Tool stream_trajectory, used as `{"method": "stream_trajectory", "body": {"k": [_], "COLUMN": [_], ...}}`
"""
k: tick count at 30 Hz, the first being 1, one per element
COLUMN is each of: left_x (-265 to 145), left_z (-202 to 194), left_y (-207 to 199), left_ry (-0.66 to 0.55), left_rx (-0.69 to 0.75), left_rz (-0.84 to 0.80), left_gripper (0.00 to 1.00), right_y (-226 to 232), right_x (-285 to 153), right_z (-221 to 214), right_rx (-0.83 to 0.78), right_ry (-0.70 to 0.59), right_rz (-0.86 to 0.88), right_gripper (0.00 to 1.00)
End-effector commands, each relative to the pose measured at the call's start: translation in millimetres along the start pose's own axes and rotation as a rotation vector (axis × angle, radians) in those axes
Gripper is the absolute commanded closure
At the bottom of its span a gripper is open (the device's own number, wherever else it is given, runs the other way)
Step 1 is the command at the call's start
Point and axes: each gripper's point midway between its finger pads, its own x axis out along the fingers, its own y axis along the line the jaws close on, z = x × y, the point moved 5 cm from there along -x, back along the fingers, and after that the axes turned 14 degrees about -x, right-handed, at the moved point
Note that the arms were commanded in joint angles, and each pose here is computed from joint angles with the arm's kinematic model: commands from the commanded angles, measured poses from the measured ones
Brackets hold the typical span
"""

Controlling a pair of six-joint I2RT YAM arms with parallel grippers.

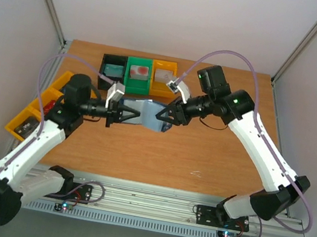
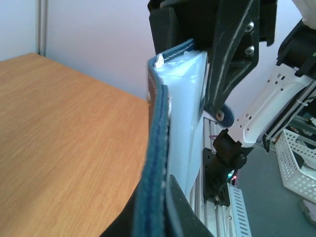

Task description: Take the credit cards out of the card holder

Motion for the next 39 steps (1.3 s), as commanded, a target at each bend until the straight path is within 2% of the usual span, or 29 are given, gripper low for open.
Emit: {"method": "stream_trajectory", "body": {"k": [1,4,7,15,18,22,26,30,36,37,39], "left_x": [-11,-19,-24,-25,-19,-15,-14,-14,-12,-12,-12], "left_z": [-2,2,2,1,-4,-5,-5,-8,-11,-11,-10], "left_y": [-15,-24,-33,-41,-47,-53,-51,-50,-49,-48,-46], "left_ry": [-0.096,-0.165,-0.177,-0.205,-0.182,-0.169,-0.186,-0.178,-0.156,-0.158,-0.163], "left_rx": [0.048,0.044,0.071,0.115,0.132,0.152,0.140,0.123,0.122,0.123,0.124], "left_rz": [0.021,0.059,0.050,0.017,-0.025,-0.063,-0.055,-0.062,-0.067,-0.061,-0.048], "left_gripper": [1.00,1.00,1.00,1.00,1.00,1.00,1.00,1.00,1.00,1.00,1.00], "right_y": [12,11,5,-2,0,13,31,39,49,50,50], "right_x": [-14,-14,-9,7,19,39,40,40,37,36,34], "right_z": [16,12,8,2,3,13,24,25,26,27,26], "right_rx": [-0.055,-0.041,0.008,0.058,0.040,-0.018,-0.065,-0.070,-0.082,-0.085,-0.080], "right_ry": [-0.157,-0.193,-0.205,-0.215,-0.202,-0.185,-0.249,-0.260,-0.272,-0.277,-0.280], "right_rz": [-0.047,-0.070,-0.078,-0.190,-0.217,-0.172,-0.071,-0.003,0.064,0.065,0.050], "right_gripper": [0.55,0.44,0.41,0.46,0.45,0.42,0.44,0.54,0.94,0.98,0.99]}}
